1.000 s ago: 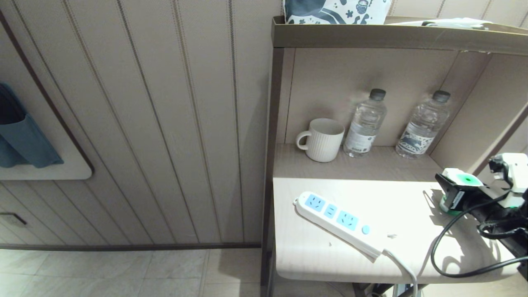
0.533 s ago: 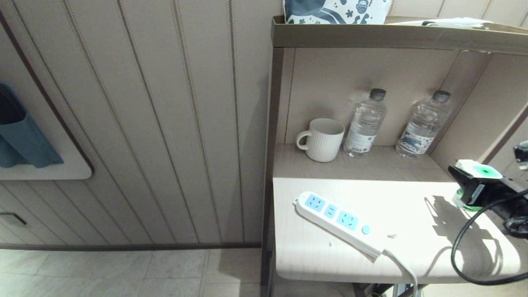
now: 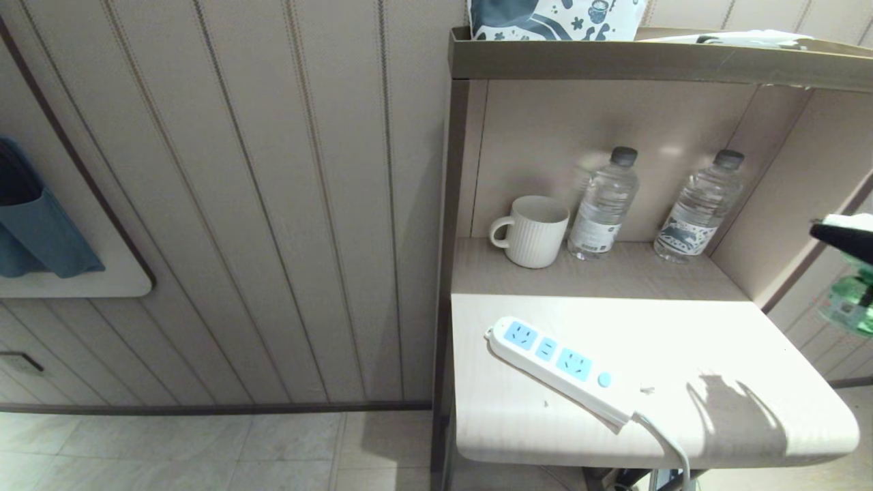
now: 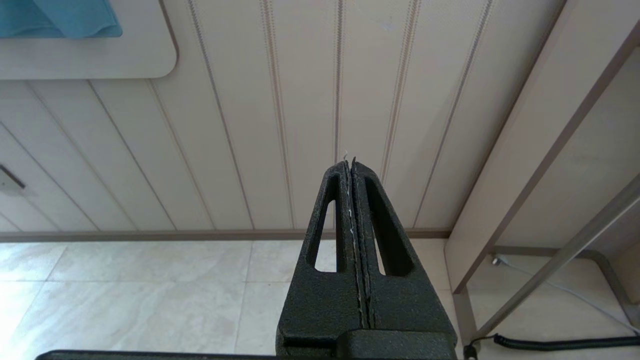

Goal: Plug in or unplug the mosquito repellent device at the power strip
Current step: Insert the plug into the socket

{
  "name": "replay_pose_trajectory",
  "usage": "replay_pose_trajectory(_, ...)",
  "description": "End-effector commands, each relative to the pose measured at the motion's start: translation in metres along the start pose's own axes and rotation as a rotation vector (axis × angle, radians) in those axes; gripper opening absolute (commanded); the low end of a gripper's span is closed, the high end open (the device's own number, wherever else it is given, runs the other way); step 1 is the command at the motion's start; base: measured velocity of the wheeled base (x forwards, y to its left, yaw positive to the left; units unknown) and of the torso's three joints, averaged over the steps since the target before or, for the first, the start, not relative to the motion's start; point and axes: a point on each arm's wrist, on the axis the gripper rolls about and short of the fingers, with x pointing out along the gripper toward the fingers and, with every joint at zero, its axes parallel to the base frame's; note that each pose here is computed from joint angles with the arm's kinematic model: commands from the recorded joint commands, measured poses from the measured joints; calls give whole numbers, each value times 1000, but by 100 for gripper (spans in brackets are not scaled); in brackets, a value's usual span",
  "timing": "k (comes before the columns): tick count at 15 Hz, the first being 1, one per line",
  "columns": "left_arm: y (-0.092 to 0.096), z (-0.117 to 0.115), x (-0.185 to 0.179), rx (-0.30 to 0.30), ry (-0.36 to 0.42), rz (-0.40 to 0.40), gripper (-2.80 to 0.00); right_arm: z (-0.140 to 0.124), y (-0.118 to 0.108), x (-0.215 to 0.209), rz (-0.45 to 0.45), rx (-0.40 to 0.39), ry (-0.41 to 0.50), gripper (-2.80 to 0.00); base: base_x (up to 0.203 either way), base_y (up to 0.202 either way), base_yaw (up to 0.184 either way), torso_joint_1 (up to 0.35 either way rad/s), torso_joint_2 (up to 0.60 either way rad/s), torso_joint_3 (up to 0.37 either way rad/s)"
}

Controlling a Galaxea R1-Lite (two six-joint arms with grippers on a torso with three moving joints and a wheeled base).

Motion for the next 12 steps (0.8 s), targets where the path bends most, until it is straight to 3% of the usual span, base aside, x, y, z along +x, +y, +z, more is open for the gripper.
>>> replay_pose_trajectory(1, 0, 0, 0, 0, 1, 0, -280, 14, 14, -40, 53, 59, 204, -280, 0, 0, 0, 0, 0, 0)
replay_pose_trajectory(6, 0, 0, 0, 0, 1, 0, -280, 34, 32, -19, 111, 68, 555, -280, 0, 0, 0, 0, 0, 0)
replay_pose_trajectory(8, 0, 0, 0, 0, 1, 0, -280, 34, 42, 6, 129, 20, 692, -280, 0, 0, 0, 0, 0, 0)
replay_pose_trajectory(12, 0, 0, 0, 0, 1, 0, -280, 37, 62, 48, 187, -110, 862, -280, 0, 0, 0, 0, 0, 0)
